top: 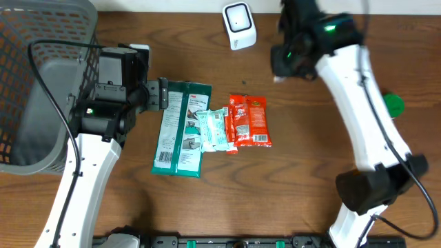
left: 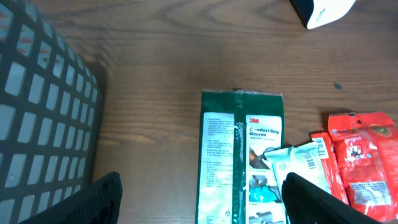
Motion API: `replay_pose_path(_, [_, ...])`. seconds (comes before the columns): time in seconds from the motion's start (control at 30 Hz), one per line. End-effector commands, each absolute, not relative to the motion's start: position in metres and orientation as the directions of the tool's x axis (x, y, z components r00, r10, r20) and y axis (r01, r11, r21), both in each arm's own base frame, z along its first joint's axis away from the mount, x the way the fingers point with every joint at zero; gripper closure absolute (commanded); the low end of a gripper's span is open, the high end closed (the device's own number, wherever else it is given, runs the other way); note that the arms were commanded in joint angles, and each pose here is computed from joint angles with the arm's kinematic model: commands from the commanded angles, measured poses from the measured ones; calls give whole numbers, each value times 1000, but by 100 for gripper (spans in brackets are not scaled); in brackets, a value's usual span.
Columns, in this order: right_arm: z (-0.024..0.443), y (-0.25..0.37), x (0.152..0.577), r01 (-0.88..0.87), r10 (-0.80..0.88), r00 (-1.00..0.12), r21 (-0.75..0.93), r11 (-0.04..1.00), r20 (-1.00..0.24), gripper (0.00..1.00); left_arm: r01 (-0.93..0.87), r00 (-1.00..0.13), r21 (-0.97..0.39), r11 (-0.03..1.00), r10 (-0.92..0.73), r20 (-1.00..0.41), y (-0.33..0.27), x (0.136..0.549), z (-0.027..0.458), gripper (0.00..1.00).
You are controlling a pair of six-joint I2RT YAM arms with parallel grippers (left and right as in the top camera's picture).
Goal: Scan the item barcode
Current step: 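Lift the orange box up toward the white scanner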
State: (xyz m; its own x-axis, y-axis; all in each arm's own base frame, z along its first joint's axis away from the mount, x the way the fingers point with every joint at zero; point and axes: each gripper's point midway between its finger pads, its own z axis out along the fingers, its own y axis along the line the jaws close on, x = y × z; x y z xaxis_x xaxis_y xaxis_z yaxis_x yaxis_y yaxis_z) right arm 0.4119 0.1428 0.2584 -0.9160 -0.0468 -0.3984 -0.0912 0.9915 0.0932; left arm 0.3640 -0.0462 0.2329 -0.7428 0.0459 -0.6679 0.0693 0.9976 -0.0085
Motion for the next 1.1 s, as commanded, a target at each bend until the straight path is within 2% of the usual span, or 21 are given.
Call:
replay_pose_path(0.0, [328,142,409,-138,-54,-835,114,984,-548,95,62,-746,-8,998,41,-665,-45,364,232,18])
replay_pose_path(0.2, [387,146,407,-177,-18,-736,166,970,-677,97,62,-746,-8,998,41,-665,-45,364,232,17])
replay_pose_path(0.33, [387,155,425,-192,-10,-712,181,965,-702,97,62,-746,-8,998,41,-665,-45,364,232,18])
replay_pose_path(0.5, [345,178,463,-234,-66,-735,160,959,-675,96,62,-746,-8,998,41,-665,-45,364,232,18])
replay_pose_path(0.7, [282,201,519,-260,-113,-743,129,957,-659,99,62,-746,-8,998,41,-664,-45,364,232,18])
replay_pose_path(1.07, [208,222,591,-243,-103,-698,100,965,-709,99,62,-746,-7,998,42,-665,-45,364,232,18])
